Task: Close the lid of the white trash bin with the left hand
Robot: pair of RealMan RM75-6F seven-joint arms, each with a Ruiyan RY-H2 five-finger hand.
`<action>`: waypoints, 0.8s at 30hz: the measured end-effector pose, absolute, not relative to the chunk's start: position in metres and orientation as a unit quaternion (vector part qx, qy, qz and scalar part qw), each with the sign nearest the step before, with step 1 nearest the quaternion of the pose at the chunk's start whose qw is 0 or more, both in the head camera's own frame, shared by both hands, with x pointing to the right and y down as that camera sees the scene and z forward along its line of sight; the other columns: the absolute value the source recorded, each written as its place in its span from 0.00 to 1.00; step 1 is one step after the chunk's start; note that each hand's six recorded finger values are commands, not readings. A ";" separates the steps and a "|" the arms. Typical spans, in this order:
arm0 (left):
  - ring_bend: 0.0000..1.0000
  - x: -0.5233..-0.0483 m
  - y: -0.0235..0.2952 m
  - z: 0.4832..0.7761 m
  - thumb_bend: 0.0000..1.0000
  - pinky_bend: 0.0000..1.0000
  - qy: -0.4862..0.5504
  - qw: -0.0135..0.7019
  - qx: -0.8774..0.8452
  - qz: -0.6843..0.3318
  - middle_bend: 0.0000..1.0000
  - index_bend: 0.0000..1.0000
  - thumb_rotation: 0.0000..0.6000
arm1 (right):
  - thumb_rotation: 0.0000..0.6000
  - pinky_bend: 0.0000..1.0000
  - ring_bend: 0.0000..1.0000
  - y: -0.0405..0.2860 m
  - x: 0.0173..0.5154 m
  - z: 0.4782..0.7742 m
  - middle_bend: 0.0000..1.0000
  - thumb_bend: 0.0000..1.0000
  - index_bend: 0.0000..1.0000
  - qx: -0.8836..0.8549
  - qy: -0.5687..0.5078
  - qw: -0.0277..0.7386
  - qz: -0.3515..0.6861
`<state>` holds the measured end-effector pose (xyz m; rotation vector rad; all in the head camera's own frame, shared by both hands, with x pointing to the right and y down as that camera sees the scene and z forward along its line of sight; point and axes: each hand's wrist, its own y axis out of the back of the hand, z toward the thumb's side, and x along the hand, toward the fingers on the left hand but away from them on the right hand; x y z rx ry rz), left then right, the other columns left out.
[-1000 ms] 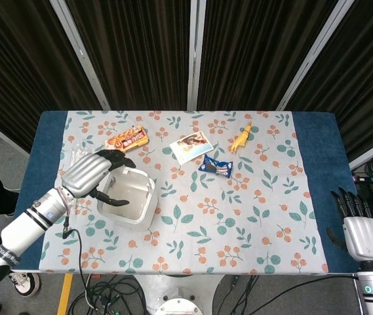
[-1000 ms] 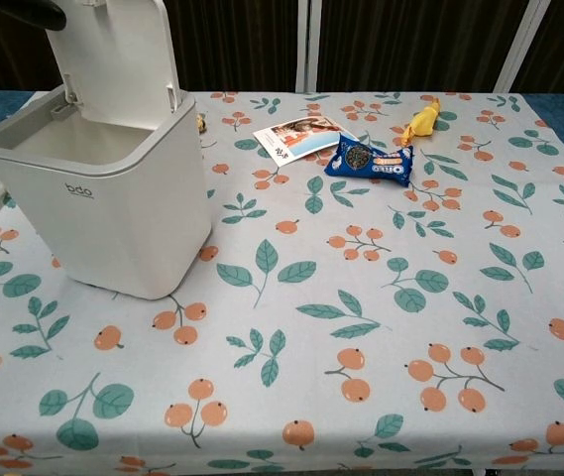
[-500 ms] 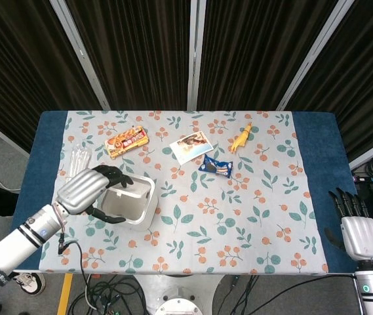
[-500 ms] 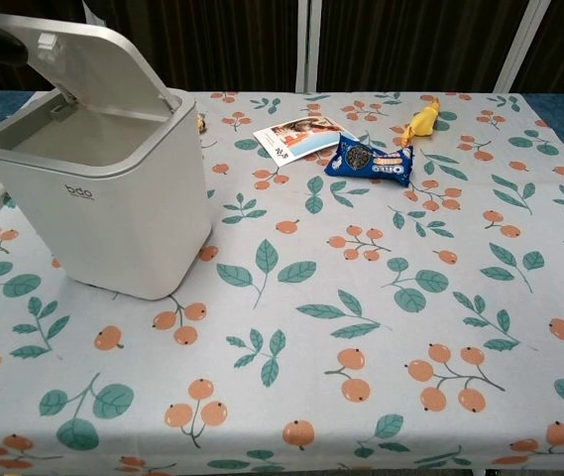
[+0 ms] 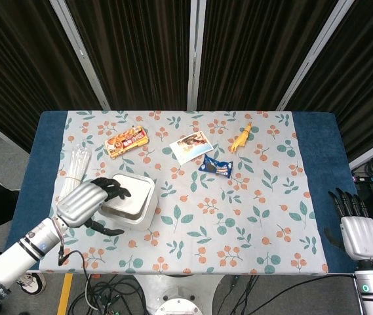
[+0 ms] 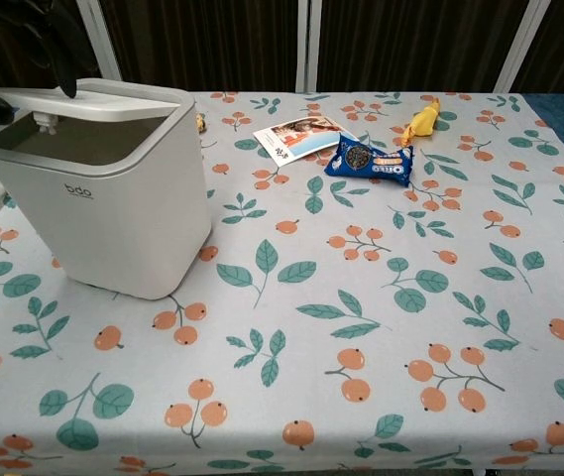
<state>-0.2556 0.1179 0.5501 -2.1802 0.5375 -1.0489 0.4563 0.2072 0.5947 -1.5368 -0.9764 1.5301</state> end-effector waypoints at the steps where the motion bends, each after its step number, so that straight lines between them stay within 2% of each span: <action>1: 0.20 -0.256 0.120 0.552 0.09 0.24 0.204 0.324 -0.832 -0.401 0.35 0.27 0.55 | 1.00 0.00 0.00 0.207 0.456 0.595 0.00 0.22 0.00 -0.600 -0.381 0.372 0.597; 24: 0.17 -0.259 0.140 0.578 0.09 0.24 0.191 0.318 -0.835 -0.407 0.34 0.27 0.54 | 1.00 0.00 0.00 0.208 0.456 0.597 0.00 0.23 0.00 -0.601 -0.381 0.370 0.597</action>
